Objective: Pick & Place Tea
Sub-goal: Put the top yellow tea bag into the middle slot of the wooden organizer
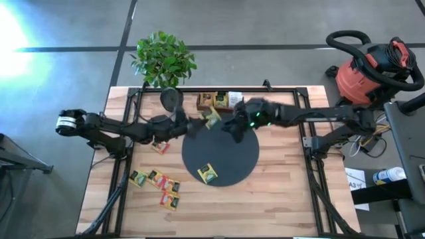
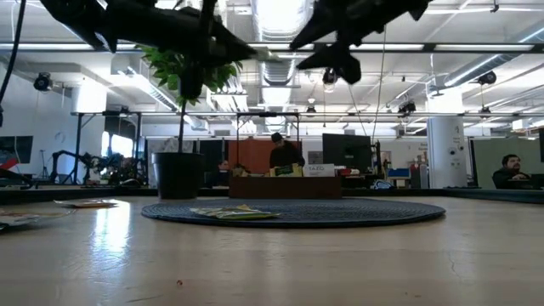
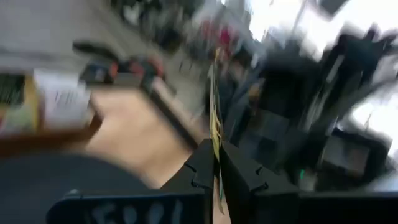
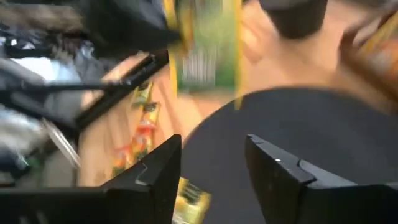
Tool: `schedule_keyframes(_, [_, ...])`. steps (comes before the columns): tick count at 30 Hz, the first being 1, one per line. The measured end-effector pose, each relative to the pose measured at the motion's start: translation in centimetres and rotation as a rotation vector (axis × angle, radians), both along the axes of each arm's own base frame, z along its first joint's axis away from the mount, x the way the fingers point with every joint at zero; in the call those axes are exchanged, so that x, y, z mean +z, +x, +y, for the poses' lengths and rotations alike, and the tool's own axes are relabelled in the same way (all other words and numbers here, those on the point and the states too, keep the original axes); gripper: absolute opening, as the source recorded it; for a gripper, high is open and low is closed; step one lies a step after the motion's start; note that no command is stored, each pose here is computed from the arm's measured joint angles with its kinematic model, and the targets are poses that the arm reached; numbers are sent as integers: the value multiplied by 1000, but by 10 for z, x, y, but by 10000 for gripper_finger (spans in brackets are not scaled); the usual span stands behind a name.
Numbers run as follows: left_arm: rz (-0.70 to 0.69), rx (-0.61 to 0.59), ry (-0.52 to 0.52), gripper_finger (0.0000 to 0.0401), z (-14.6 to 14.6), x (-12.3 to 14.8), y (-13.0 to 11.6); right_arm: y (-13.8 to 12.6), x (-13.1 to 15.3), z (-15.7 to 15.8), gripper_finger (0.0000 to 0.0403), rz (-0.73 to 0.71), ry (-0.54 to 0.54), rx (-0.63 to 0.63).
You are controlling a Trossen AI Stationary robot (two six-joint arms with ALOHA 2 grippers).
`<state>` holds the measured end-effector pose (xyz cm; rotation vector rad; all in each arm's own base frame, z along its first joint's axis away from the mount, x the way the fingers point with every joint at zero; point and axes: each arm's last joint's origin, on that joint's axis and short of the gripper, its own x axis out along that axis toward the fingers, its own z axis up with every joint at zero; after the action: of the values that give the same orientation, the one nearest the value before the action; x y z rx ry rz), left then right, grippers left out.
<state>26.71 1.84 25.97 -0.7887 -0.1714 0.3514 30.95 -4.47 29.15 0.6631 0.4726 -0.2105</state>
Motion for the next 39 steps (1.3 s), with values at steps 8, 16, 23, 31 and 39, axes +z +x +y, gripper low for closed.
schedule_keyframes(8, [143, -242, 63, 0, -7, -5, 9, -8, 29, -39, 168, 33, -159, 349])
schedule_keyframes(16, [341, -334, 174, 0, -8, 3, 34, 23, 42, -60, 151, 199, -244, 555])
schedule_keyframes(23, [353, -344, 237, 0, -8, 7, 48, 41, 41, -68, 143, 280, -156, 666])
schedule_keyframes(31, [369, -344, 249, 0, -8, 6, 49, 48, 41, -68, 141, 251, -126, 695])
schedule_keyframes(39, [377, -344, 266, 0, -7, 6, 48, 48, 41, -65, 148, 251, -129, 711])
